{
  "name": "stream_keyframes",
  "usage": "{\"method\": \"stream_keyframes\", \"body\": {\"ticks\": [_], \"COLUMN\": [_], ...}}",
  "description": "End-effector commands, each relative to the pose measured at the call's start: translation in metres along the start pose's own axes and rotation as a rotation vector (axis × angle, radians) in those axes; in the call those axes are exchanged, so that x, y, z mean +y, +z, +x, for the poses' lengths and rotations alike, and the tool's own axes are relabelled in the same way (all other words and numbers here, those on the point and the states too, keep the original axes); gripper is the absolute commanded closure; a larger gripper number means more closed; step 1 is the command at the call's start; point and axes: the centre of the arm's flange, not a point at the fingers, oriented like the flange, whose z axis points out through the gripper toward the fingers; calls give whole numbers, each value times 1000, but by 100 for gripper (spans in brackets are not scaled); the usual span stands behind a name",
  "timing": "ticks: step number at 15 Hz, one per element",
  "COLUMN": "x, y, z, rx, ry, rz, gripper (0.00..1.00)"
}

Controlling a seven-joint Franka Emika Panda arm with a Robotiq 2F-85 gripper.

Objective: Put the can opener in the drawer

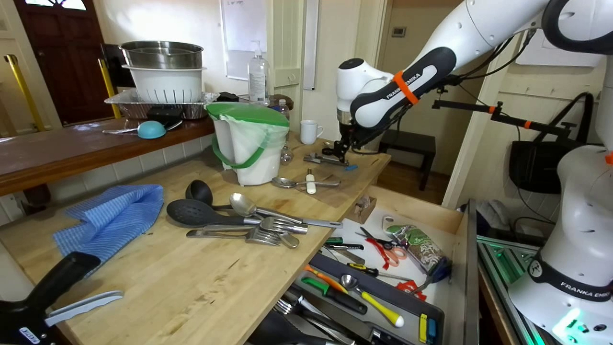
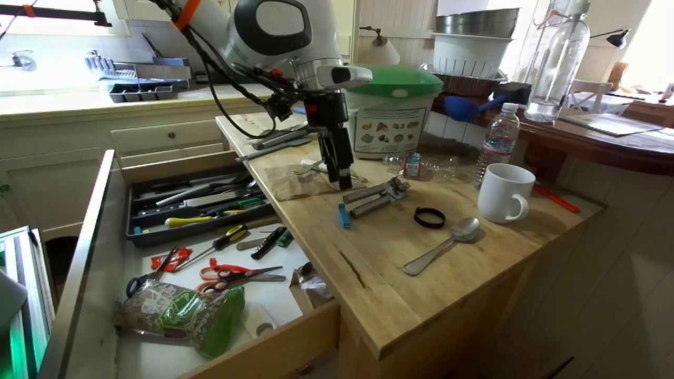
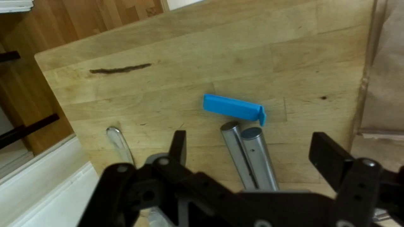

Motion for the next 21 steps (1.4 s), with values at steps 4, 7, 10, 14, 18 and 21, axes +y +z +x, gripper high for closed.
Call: {"method": "stream_keyframes", "body": {"ticks": [4, 7, 10, 14, 18, 21], "x": [0, -10, -14, -16, -10, -9], "y": [13, 9, 5, 0, -2, 3], "z": [2, 9, 17, 11, 16, 23], "rx": [-17, 21, 56, 36, 100, 149], "ry": [66, 59, -24, 8, -82, -152], "rz": [189, 281, 315, 282, 284, 290], "gripper": [0, 0, 0, 0, 0, 0]}}
